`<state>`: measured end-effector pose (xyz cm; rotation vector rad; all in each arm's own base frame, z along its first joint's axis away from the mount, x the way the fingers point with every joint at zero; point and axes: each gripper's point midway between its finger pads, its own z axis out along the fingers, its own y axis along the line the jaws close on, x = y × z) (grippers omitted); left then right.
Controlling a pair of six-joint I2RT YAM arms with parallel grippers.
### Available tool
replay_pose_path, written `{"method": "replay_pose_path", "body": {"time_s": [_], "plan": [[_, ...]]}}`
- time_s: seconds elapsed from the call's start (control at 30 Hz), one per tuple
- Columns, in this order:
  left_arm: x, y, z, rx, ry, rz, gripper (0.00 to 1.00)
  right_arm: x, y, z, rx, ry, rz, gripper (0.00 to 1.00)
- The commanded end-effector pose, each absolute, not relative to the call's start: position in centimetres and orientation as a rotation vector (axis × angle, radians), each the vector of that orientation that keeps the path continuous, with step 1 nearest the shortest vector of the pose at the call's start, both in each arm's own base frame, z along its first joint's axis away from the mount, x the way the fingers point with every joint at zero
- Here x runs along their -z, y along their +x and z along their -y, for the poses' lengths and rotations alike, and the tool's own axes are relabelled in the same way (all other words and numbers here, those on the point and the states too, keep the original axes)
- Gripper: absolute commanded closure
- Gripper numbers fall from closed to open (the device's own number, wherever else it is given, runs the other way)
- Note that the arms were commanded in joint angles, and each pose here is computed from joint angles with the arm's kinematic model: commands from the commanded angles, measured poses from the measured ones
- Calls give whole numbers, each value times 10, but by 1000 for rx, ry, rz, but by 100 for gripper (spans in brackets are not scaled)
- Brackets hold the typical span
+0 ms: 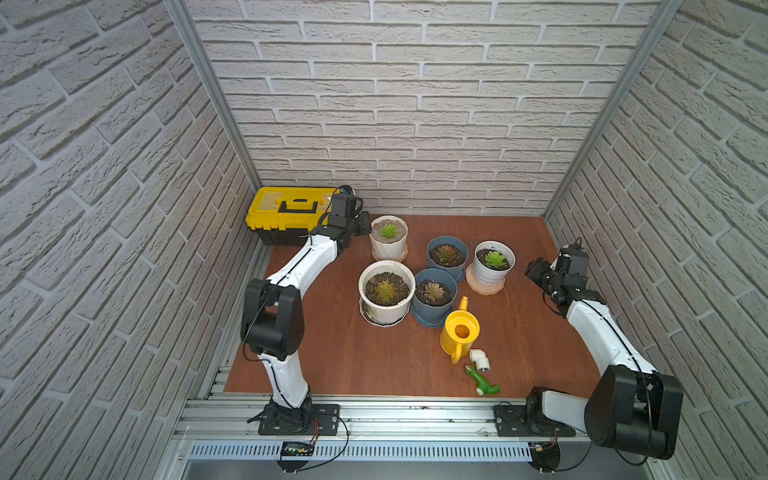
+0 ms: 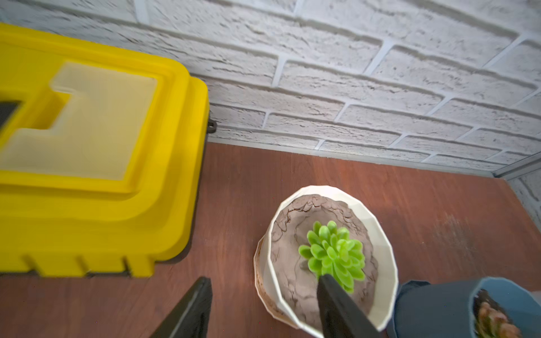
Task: Water the succulent around the soil edge
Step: Move the pot to the center of the board.
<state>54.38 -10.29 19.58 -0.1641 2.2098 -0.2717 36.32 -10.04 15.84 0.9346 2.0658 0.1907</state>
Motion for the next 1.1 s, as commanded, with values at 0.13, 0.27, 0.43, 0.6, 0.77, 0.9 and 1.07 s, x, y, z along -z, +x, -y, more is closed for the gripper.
{"method": "replay_pose_path", "body": {"time_s": [0.13,0.27,0.43,0.6,0.77,0.9,1.07], "plan": [[-141,567,115,292,-133,-2360,41,-128,388,98,-473,1055,-2006,40],[-130,569,115,287,-131,-2369,52,-101,402,94,-601,1110,-2022,42],[-121,569,122,302,-89,-2392,65,-68,420,84,-763,1151,-2045,49],[-117,565,128,294,-51,-2413,73,-47,430,71,-882,1164,-2061,52],[-118,552,136,274,-13,-2443,83,-42,434,55,-904,1132,-2106,52],[-120,537,145,289,14,-2453,84,-40,439,40,-936,1103,-2133,52],[-118,520,158,303,49,-2468,84,-35,445,20,-984,1068,-2168,53]]}}
